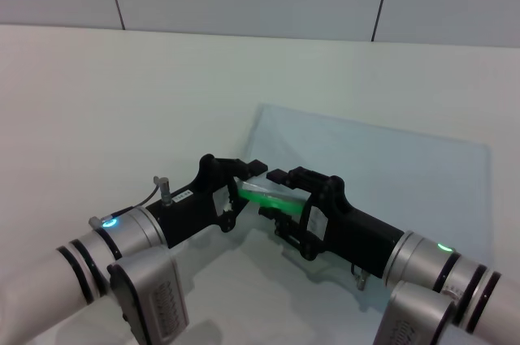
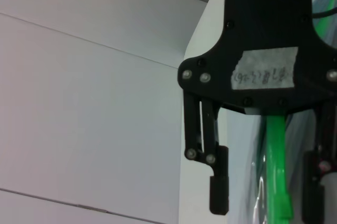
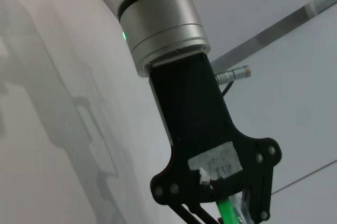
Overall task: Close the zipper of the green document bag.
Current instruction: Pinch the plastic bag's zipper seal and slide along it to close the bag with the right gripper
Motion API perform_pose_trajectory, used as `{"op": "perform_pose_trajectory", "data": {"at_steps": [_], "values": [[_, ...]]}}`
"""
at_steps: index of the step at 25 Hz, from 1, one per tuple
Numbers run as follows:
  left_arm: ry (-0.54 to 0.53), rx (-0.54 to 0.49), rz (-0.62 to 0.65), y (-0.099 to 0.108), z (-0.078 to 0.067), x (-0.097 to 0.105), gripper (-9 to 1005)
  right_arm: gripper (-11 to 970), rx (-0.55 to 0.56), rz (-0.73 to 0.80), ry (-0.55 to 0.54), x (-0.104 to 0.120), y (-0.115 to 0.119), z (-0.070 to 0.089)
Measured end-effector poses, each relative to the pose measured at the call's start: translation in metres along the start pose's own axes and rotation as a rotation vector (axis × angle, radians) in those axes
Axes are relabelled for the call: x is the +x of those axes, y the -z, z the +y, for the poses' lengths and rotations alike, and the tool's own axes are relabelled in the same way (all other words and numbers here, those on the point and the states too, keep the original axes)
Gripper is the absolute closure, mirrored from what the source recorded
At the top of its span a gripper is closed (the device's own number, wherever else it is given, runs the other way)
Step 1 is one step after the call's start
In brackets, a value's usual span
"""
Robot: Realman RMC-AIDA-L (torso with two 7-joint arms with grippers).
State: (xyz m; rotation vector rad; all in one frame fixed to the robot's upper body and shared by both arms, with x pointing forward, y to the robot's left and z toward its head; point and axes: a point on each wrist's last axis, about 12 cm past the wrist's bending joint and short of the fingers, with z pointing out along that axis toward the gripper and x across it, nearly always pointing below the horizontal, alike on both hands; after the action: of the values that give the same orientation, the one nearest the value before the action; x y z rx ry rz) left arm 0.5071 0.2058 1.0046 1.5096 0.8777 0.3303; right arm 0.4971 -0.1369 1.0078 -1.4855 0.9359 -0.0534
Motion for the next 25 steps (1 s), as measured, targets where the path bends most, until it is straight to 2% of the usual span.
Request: {"op": "perform_pose_trajectory", "data": {"at_steps": [9,24,25], "values": [[-0.002,0.002,-0.002,0.0004,-0.0008,-0.0006,944,483,0.011,-0.014,0.002,-0.0034,-0.0009,-0.0006],[0.000,-0.003,-0.012,-0.0015,0.0002,-0.0029,943,637,0.022,-0.021,0.071,-0.0083,-0.0014,0.0013],[0.000,-0.003,-0.012,-0.0015,0.0002,-0.0029,943,673,0.022,-0.021,0.080,-0.0083,-0.0013,0.0014]]}}
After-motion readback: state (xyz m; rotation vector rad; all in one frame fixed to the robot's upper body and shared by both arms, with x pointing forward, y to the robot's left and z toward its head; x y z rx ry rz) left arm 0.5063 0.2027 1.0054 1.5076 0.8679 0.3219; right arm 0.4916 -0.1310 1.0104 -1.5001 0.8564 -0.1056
